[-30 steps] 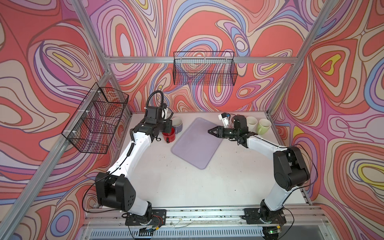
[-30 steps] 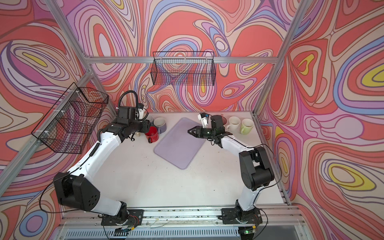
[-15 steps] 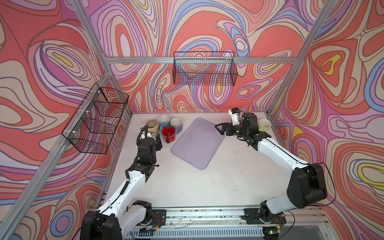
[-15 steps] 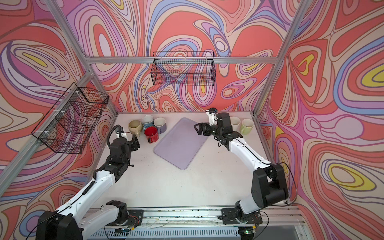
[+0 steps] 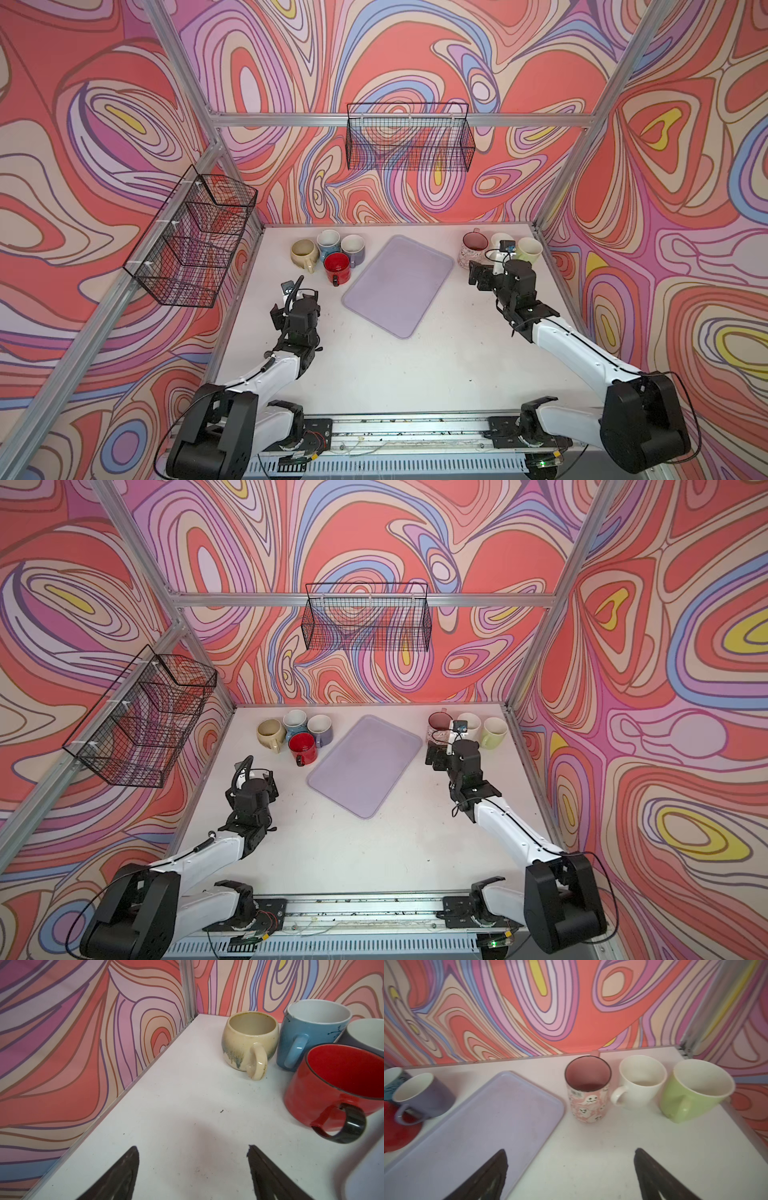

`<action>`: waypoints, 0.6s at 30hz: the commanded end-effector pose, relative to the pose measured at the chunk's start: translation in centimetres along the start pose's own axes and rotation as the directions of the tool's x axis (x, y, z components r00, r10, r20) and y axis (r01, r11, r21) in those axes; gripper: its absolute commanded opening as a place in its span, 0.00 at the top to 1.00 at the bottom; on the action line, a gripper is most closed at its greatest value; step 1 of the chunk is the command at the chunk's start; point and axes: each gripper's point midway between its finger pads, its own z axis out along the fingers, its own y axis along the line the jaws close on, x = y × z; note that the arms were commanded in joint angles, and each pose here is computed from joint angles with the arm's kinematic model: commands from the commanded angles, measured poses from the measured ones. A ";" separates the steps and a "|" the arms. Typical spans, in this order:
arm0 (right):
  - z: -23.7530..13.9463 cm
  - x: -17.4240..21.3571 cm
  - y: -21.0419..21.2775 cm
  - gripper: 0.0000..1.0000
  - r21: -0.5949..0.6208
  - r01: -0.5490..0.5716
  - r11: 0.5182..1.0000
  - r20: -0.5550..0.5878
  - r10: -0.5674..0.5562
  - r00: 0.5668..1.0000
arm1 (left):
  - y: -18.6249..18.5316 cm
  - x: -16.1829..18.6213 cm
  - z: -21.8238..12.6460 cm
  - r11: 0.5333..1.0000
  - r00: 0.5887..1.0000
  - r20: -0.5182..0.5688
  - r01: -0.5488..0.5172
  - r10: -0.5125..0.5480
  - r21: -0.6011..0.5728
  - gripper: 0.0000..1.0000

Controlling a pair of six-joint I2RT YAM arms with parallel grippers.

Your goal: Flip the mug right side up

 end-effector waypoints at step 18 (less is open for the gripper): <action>2.8 5.3 -9.0 0.02 0.260 -0.027 0.965 0.155 -0.014 0.988 | -4.3 0.1 3.1 0.974 0.990 0.076 -0.130 0.118 0.184 0.00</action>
